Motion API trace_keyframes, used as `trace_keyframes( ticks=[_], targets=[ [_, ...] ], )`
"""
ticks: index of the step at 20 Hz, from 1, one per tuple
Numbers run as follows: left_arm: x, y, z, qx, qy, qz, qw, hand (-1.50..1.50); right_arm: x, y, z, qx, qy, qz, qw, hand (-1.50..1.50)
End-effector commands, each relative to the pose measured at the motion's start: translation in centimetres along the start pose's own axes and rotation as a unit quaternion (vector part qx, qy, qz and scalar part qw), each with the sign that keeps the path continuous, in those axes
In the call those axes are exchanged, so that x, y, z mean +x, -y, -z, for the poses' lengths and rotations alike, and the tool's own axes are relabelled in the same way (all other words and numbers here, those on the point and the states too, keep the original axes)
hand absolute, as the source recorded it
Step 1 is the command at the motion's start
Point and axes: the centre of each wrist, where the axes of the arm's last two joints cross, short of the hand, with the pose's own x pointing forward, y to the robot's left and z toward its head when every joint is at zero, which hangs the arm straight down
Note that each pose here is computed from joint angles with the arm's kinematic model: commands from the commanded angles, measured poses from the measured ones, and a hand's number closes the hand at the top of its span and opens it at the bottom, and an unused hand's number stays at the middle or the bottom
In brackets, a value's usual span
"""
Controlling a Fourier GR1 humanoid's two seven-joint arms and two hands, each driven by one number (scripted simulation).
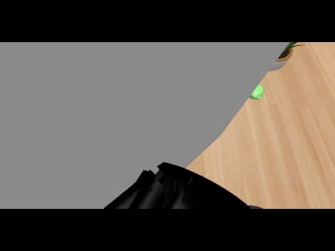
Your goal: Pick up the wine, place it into the cabinet and close the cabinet
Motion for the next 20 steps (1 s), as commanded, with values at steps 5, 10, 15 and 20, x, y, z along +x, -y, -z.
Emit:
trace_keyframes(
  ticks=[5, 10, 15, 20],
  targets=[
    [-0.1, -0.7, 1.2, 0.001, 0.0, -0.002, 1.0, 1.5, 1.1, 1.3, 6.6, -0.023, -0.001, 0.026, 0.999, 1.5],
    [-0.5, -0.9, 0.1, -0.003, -0.003, 0.003, 1.0, 1.5, -1.8, 4.5, 5.8, -0.058, 0.006, 0.047, 0.997, 1.5],
    [-0.2, -0.4, 0.7, 0.001, 0.007, 0.01, 0.9999, 1.5, -3.9, 6.9, 7.0, -0.087, -0.014, 0.069, 0.994, 1.5],
    [0.0, -0.7, 0.5, -0.006, -0.01, 0.01, 0.9999, 1.5, -6.0, 9.3, 8.2, -0.114, -0.026, 0.067, 0.991, 1.5]
  ],
)
